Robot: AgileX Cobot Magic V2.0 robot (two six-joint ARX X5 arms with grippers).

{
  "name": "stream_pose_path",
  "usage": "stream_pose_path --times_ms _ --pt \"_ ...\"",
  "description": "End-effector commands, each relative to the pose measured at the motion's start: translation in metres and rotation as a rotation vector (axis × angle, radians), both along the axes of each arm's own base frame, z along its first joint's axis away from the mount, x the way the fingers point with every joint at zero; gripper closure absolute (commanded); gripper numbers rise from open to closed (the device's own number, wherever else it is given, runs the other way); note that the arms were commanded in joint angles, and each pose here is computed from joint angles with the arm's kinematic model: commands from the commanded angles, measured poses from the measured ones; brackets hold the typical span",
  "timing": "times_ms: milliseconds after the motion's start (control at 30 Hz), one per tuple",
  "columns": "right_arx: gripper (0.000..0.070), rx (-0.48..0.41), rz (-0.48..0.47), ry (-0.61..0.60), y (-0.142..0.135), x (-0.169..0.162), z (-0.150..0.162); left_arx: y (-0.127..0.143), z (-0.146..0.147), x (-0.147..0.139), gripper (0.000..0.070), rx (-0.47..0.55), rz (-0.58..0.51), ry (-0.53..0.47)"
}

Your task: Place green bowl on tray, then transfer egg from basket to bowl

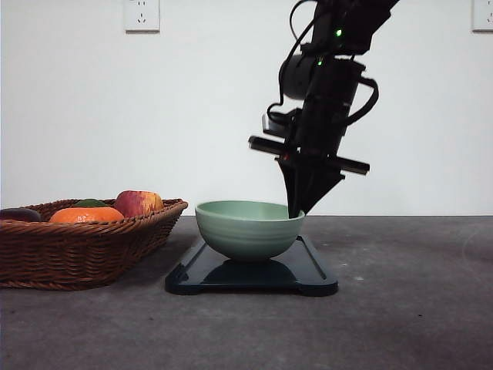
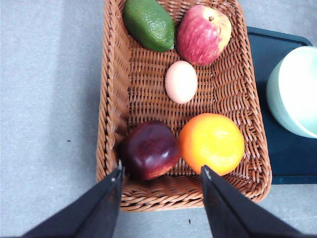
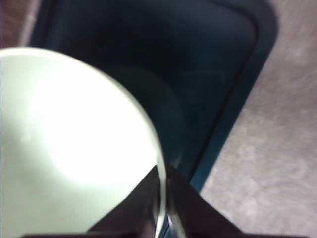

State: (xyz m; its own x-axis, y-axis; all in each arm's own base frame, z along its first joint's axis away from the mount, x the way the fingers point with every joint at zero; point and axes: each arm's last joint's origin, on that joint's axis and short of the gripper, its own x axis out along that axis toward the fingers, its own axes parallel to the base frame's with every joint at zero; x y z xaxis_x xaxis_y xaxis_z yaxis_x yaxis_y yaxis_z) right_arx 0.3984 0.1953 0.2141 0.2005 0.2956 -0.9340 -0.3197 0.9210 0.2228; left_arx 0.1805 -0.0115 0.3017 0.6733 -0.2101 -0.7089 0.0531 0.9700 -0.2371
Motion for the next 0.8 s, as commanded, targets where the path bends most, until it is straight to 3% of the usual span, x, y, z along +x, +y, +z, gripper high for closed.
stream_pose_path --times_ms 0,200,400,767 --pt "0.07 0.0 -0.004 0.002 0.006 0.004 -0.004 0.0 0.006 0.002 0.0393 -0.003 -0.005 -0.019" --pt "0.0672 0.003 0.003 -0.003 0.008 0.003 0.001 0.0 0.005 0.002 0.0393 -0.003 -0.005 -0.015" --pt "0.0517 0.009 0.001 -0.018 0.009 0.005 0.026 0.0 0.005 0.002 0.0393 -0.003 -0.004 -0.014" --pt "0.0512 -0.045 0.012 -0.188 0.006 -0.016 0.109 0.0 0.005 0.002 0.0393 -0.003 -0.004 -0.011"
